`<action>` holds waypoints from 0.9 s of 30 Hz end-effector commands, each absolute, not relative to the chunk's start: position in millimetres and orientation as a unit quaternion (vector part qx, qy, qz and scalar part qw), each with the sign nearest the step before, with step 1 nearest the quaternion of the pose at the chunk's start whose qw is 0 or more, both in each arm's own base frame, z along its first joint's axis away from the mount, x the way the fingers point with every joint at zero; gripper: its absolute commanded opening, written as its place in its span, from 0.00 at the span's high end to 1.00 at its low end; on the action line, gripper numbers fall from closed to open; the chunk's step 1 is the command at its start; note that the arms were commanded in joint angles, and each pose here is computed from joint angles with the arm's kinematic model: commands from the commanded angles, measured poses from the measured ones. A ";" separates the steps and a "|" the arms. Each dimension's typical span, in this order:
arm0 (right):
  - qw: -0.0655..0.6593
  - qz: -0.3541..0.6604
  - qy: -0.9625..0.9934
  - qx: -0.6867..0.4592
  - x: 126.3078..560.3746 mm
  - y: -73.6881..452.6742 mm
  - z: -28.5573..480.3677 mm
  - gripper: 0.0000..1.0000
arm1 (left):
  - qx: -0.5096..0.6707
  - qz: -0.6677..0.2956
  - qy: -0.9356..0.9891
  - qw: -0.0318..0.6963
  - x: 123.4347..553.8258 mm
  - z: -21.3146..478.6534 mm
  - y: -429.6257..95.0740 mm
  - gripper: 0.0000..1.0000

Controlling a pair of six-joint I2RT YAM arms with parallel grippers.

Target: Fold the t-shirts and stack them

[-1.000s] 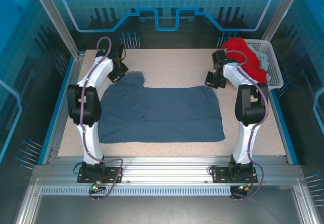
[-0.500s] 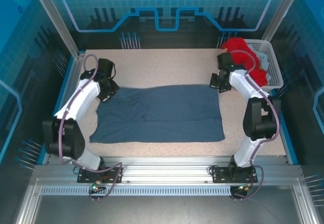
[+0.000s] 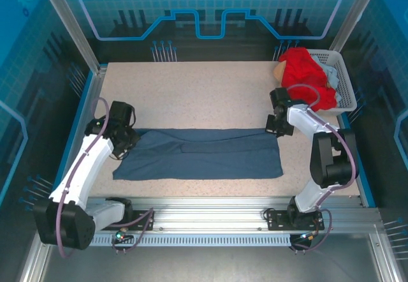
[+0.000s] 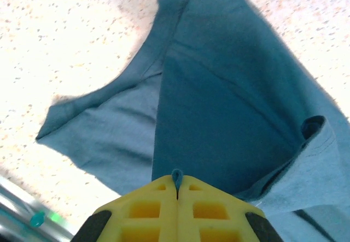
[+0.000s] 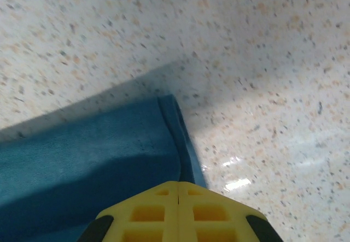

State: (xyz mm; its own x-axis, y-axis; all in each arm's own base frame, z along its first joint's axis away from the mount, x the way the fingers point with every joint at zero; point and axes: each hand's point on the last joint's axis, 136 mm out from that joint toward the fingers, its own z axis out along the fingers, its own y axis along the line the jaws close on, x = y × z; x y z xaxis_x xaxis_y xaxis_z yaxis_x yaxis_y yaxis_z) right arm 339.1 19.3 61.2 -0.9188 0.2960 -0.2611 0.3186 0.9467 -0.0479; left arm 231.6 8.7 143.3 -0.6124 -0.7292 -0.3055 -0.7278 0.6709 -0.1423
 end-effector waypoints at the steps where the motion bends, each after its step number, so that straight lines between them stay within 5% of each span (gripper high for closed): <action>1: 0.123 -0.072 0.976 0.166 323.4 12.6 63.5 1.00 | -0.421 0.026 0.895 0.148 204.3 134.9 16.6 1.00; 27: 0.098 -0.125 0.974 0.164 294.7 8.4 54.9 1.00 | -0.454 0.026 0.885 0.095 154.4 101.7 10.4 1.00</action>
